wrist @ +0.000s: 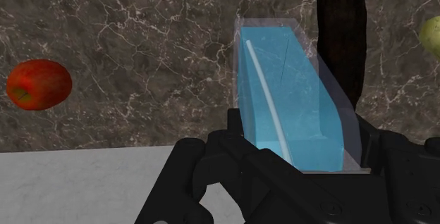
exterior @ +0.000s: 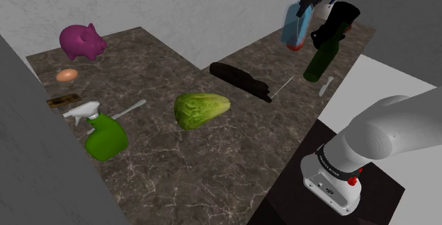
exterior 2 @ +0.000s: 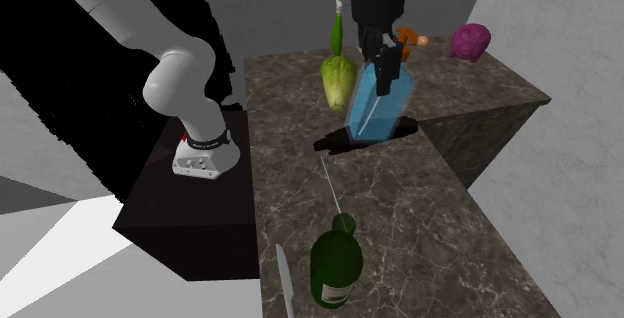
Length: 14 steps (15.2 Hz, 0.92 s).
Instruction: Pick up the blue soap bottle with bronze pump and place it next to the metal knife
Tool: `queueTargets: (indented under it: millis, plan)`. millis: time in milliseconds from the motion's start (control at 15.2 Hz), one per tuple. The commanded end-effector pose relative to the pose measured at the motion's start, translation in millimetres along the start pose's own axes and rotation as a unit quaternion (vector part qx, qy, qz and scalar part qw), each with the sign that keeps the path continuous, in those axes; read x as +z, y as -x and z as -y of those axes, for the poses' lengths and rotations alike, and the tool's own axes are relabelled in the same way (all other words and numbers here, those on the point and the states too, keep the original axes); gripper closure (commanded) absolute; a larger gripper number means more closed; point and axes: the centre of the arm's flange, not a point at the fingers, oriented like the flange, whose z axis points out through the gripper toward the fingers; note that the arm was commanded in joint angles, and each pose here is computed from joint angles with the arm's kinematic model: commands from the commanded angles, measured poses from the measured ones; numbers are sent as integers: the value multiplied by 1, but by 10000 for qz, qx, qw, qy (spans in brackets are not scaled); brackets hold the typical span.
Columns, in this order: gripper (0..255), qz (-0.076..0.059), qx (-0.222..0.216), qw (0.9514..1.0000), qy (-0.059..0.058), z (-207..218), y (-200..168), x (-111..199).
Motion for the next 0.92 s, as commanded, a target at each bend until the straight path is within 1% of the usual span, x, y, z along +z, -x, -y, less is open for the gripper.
queueTargets:
  millis: [0,660,858]
  plan:
    - [255,0,0,10000,0,-1,-1,-11]
    - [255,0,0,10000,0,-3,-10,-62]
    - [255,0,0,10000,0,36,-17,-62]
